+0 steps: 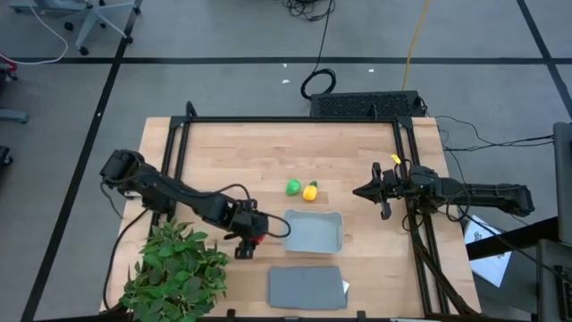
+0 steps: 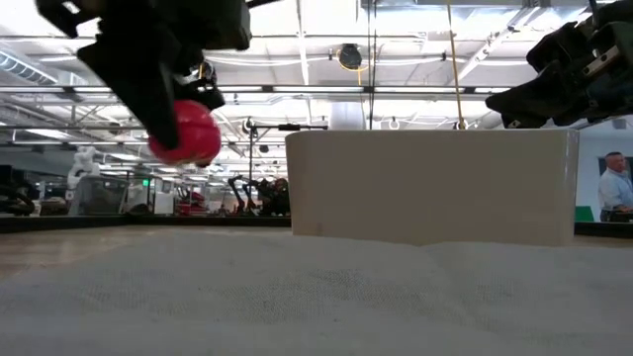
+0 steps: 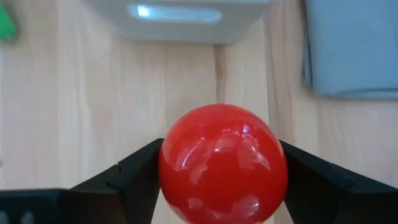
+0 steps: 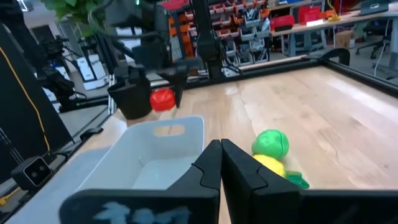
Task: Pick and placing Produce into tupperware
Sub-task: Put the red tomato into the gray bin
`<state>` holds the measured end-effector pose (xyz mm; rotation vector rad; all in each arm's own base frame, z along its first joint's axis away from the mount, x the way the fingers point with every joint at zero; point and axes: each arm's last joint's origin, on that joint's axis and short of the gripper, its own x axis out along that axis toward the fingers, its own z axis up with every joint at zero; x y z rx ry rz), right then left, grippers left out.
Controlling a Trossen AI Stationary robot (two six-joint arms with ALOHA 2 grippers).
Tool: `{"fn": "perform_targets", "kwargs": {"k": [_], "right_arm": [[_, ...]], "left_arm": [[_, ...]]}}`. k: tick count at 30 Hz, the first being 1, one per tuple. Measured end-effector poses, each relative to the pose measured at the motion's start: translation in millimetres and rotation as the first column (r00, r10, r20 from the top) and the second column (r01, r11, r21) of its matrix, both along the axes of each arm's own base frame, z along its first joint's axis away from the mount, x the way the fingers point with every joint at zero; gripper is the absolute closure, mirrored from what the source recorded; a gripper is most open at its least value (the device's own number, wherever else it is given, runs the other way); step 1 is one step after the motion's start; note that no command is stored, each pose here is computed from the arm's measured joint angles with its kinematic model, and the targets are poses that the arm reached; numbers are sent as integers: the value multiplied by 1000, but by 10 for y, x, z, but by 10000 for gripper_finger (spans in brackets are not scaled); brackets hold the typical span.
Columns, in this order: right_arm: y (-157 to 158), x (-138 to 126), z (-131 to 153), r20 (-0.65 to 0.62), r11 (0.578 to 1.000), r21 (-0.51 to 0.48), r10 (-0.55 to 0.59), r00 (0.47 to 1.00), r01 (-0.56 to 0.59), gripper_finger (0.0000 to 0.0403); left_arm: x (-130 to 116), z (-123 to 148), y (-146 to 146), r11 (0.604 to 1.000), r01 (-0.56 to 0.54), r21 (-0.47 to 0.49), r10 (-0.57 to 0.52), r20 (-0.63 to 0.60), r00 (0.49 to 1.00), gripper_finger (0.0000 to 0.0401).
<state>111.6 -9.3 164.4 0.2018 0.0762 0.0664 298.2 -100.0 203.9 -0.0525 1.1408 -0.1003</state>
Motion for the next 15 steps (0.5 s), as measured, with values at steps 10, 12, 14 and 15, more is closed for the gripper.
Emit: {"fn": "perform_targets", "kwargs": {"k": [10, 12, 14, 15], "right_arm": [[0, 2, -2, -3, 1000, 8, -1, 1000, 1, 403], [0, 2, -2, -3, 1000, 8, -1, 1000, 1, 403], [0, 2, -3, -4, 1000, 8, -1, 1000, 1, 403], [0, 2, -2, -3, 1000, 8, -1, 1000, 1, 403]], "left_arm": [[77, 37, 266, 998, -68, 0, 68, 24, 997, 145], [88, 39, 301, 997, -82, -2, 82, 26, 996, 142], [93, 39, 326, 996, -90, -2, 90, 26, 996, 135], [96, 39, 338, 996, -94, -2, 94, 26, 995, 132]]}}
